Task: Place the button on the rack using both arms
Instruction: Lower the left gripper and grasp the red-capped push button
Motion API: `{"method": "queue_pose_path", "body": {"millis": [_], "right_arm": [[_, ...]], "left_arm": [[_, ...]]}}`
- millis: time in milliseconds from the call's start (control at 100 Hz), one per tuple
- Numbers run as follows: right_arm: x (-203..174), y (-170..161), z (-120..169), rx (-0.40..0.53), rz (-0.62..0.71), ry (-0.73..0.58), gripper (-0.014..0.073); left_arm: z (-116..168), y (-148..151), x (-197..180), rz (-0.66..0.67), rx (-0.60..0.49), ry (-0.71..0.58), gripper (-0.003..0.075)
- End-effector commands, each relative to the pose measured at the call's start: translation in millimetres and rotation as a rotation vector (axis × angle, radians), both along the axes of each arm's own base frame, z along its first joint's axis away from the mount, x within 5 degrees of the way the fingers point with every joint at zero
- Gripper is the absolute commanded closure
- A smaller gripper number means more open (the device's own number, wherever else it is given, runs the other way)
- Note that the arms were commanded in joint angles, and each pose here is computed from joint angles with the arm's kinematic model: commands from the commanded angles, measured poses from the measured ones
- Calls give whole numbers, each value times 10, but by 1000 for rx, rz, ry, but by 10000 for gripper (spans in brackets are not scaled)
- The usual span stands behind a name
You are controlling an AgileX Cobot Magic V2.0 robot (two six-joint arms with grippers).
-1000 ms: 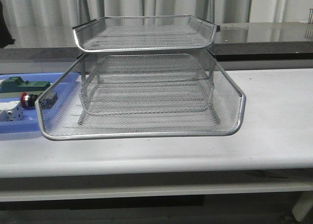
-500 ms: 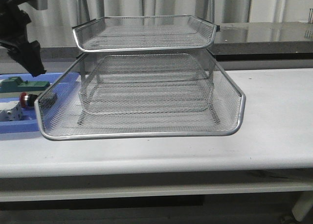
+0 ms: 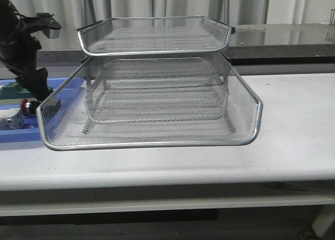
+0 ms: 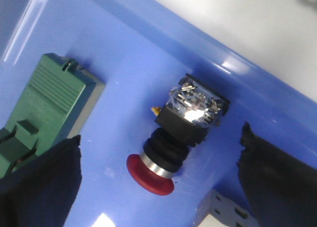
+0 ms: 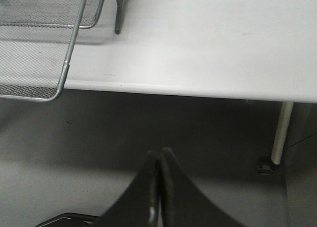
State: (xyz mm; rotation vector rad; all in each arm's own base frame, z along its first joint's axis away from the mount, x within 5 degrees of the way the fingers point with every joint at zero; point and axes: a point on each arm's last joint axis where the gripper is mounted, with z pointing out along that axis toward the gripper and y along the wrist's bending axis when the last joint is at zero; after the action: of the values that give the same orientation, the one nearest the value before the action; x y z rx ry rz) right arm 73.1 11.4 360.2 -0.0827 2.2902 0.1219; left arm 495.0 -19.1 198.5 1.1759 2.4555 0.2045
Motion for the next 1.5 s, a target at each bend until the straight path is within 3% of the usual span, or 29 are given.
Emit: {"method": "queue_pose_path", "body": {"millis": [0, 230, 790, 880, 1050, 1170, 1300, 1490], "right_arm": [[18, -3, 133, 7, -3, -80, 664], [18, -3, 133, 7, -3, -80, 664], [18, -3, 130, 7, -3, -79, 664], [18, -3, 130, 7, -3, -79, 664], [18, -3, 130, 7, -3, -79, 664], [18, -3, 130, 7, -3, -79, 664], [18, -3, 130, 7, -3, -79, 664], [18, -3, 130, 7, -3, -79, 664]], "left_arm": [[346, 6, 34, -8, -1, -129, 111], [134, 6, 96, -7, 1, -108, 111], [-84, 5, 155, -6, 2, -92, 127], [-85, 5, 154, -6, 2, -90, 206], [-88, 5, 149, -6, 2, -84, 479], [-56, 5, 141, -7, 2, -86, 614], [70, 4, 135, -8, 2, -85, 658], [409, 1, 127, 4, -8, -57, 659]]}}
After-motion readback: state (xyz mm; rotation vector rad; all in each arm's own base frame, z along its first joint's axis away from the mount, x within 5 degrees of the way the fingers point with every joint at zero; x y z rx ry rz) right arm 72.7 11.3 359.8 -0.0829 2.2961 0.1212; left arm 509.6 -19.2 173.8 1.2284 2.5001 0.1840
